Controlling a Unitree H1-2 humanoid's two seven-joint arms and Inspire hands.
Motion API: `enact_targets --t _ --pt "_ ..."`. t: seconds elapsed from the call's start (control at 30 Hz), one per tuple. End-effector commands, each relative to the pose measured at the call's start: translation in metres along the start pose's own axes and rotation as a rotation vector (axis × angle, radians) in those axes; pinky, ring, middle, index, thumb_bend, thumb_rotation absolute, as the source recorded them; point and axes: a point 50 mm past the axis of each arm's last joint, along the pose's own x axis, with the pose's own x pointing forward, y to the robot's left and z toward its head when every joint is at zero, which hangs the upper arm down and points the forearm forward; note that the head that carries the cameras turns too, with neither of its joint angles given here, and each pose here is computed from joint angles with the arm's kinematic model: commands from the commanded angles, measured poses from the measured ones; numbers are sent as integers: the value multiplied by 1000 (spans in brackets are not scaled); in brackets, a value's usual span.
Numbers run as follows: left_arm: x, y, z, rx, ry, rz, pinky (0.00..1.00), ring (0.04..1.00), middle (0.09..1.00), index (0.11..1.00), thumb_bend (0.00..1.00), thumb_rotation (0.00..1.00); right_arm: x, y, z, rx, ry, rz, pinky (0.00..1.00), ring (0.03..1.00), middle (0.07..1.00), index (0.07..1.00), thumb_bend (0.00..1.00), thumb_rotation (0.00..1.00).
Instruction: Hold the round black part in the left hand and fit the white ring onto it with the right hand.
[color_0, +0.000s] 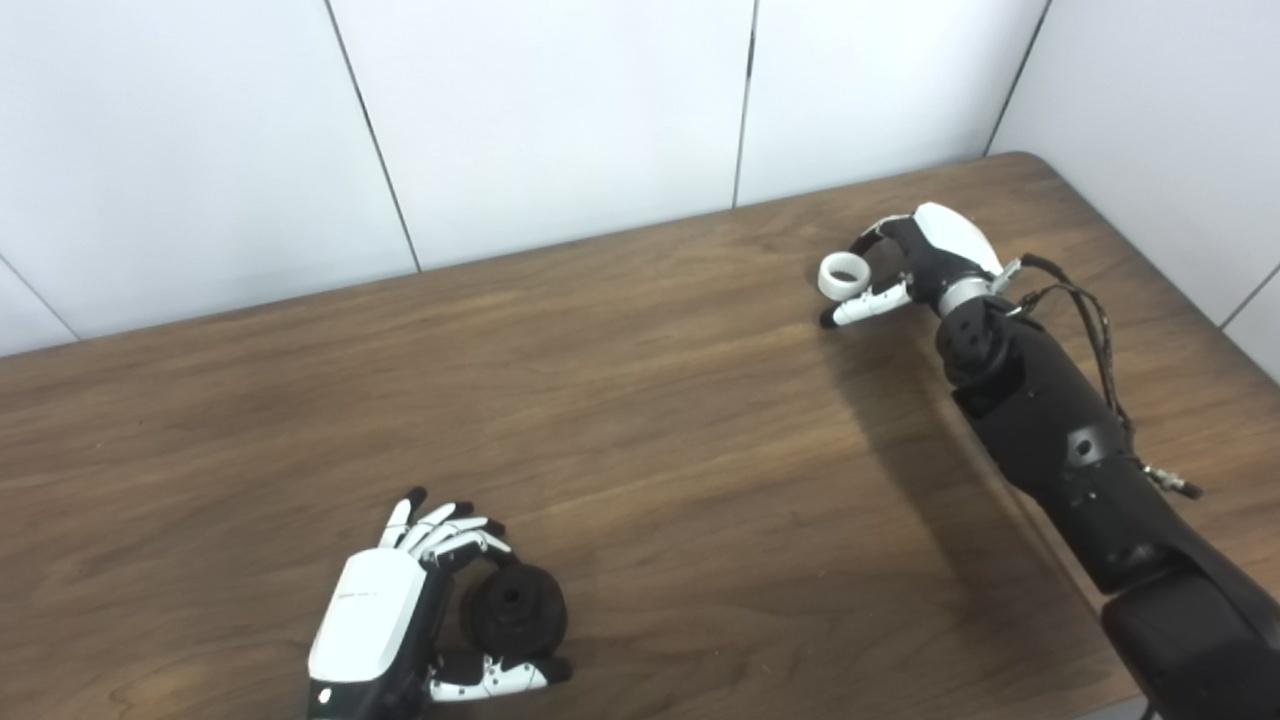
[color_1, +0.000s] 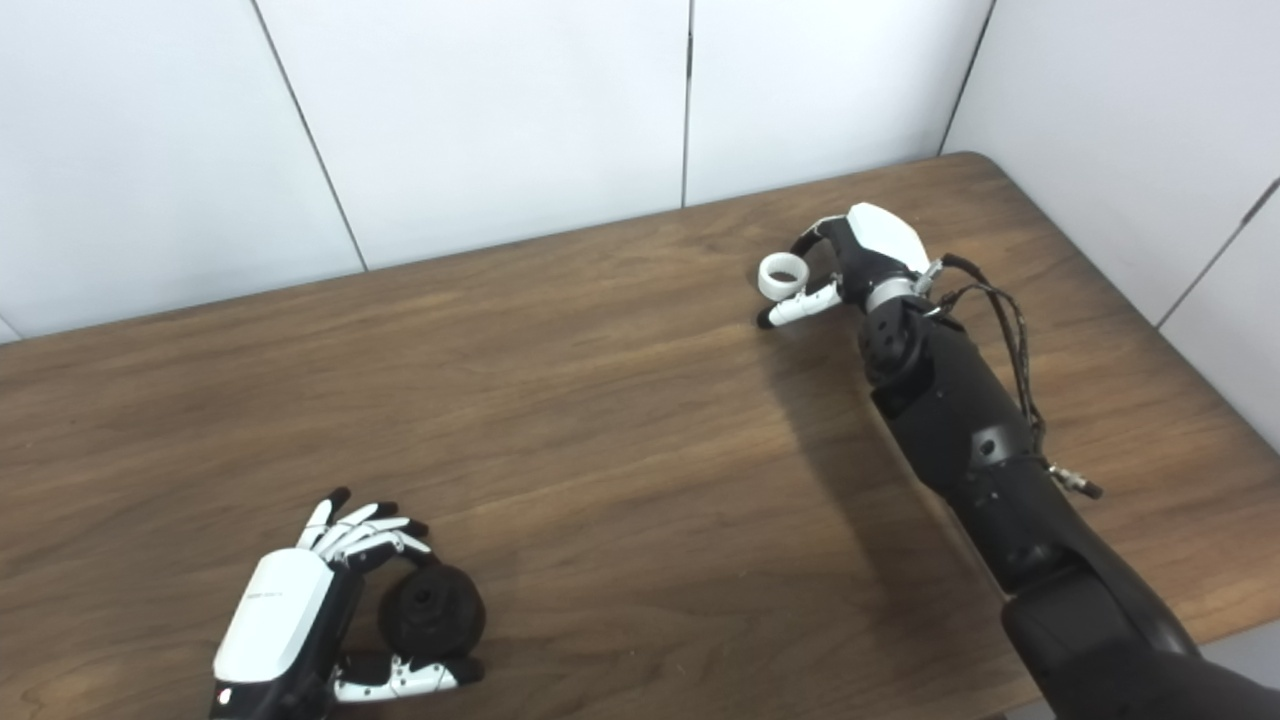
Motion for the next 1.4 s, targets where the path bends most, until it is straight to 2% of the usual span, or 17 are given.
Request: enact_targets --t 0.0,0.27,0.3,0.33,0.43,0.8,1.03,1.2,1.37 --pt "-2 1 -1 22 3 -16 1000 863 749 482 524 52 7 -29 13 -1 -52 -97 975 979 902 667 874 273" --pt "-3 1 0 27 2 -16 1000 865 749 482 524 52 9 -26 11 39 -53 -96 999 985 889 589 843 209" --pt "-3 1 0 28 2 -15 1000 865 748 482 524 53 9 -25 11 41 -55 -95 1000 986 886 530 655 174" --pt "-3 1 0 28 2 -15 1000 865 748 482 524 53 9 -25 11 41 -57 -95 1000 985 882 510 591 161" --pt "-3 1 0 22 -1 -12 1000 865 747 482 524 52 7 -21 11 60 -64 -98 1000 973 862 489 530 139" --pt "-3 1 1 18 1 -13 1000 865 747 482 525 52 5 -15 14 45 -48 -76 1000 944 824 486 521 127" --pt "-2 1 3 22 1 -13 1000 866 748 482 524 52 3 -15 10 42 -53 -55 956 928 810 487 520 127" --pt "-2 -1 5 21 0 -13 1000 867 749 482 524 52 -7 -17 12 30 -90 -37 946 934 812 487 521 128" --pt "-1 -3 6 21 -3 -15 1000 868 750 482 524 53 -25 -20 21 54 -147 -18 990 949 820 485 522 130"
